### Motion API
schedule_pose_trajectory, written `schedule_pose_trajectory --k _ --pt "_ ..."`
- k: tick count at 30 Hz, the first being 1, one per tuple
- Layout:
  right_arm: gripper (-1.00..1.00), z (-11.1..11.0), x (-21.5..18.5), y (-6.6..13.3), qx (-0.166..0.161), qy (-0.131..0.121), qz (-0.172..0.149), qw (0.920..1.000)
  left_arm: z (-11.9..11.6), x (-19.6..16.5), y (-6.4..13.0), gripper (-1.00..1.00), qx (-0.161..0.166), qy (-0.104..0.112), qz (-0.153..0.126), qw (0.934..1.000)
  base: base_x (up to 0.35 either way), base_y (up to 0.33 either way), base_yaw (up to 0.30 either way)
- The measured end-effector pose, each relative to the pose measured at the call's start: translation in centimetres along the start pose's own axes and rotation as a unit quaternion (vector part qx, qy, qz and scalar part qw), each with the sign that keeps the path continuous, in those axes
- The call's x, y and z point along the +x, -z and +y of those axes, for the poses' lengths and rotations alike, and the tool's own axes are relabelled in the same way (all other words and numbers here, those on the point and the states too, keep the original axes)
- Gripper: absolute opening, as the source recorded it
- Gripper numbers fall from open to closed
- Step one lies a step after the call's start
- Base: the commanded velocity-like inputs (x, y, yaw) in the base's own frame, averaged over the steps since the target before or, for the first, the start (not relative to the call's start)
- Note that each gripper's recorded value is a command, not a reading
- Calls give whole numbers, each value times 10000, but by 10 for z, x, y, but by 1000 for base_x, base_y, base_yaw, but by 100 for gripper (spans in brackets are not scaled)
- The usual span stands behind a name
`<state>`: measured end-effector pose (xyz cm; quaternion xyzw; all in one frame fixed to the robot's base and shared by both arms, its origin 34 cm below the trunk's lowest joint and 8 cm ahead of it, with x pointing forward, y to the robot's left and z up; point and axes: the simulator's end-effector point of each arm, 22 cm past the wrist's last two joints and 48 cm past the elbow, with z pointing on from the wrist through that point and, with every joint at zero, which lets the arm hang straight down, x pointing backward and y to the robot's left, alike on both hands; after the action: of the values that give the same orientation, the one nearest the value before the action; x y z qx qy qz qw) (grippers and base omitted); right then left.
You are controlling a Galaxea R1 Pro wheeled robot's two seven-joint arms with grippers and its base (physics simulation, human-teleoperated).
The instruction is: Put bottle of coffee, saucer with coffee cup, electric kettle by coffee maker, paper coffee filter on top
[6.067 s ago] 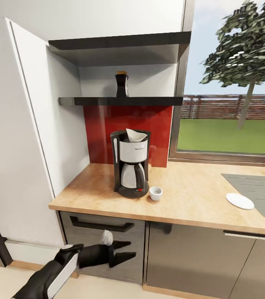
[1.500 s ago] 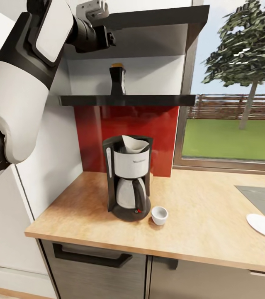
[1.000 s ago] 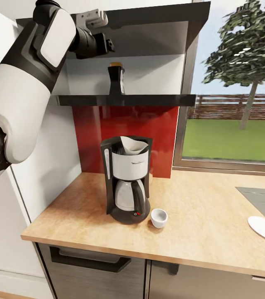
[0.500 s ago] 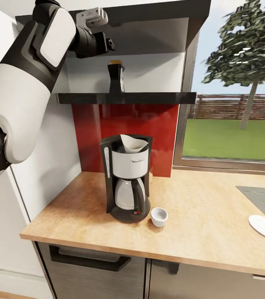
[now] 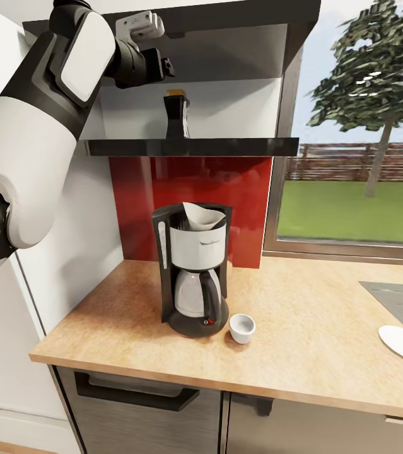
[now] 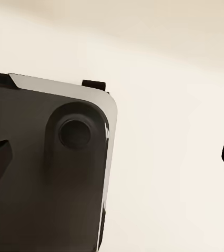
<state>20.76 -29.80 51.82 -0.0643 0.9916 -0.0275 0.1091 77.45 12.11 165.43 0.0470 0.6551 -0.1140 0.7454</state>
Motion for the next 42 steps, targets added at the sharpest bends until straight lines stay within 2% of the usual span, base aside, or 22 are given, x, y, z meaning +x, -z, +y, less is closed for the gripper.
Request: schedule_pose_trajectory --k 20,29,30,31,34,36,42 --pt "100 0 1 -4 0 0 1 10000 1 4 0 100 -3 0 3 10000 0 0 0" --pt "100 0 3 -4 -4 44 15 10000 1 4 0 100 -3 -1 0 10000 98 0 0" --pt "100 0 3 -4 -9 74 17 10000 1 4 0 100 -2 0 0 10000 98 0 0" --pt "100 4 14 -2 -67 341 83 9994 0 4 1 100 -3 -6 -3 10000 138 0 0" --pt "100 7 26 0 -122 544 155 9983 0 3 1 100 -1 -6 -7 10000 182 0 0" --pt "100 11 37 2 -200 822 223 9962 0 3 1 100 0 -8 -14 10000 79 0 0" --pt "100 13 41 2 -228 918 246 9952 0 2 1 100 1 -13 -21 10000 128 0 0"
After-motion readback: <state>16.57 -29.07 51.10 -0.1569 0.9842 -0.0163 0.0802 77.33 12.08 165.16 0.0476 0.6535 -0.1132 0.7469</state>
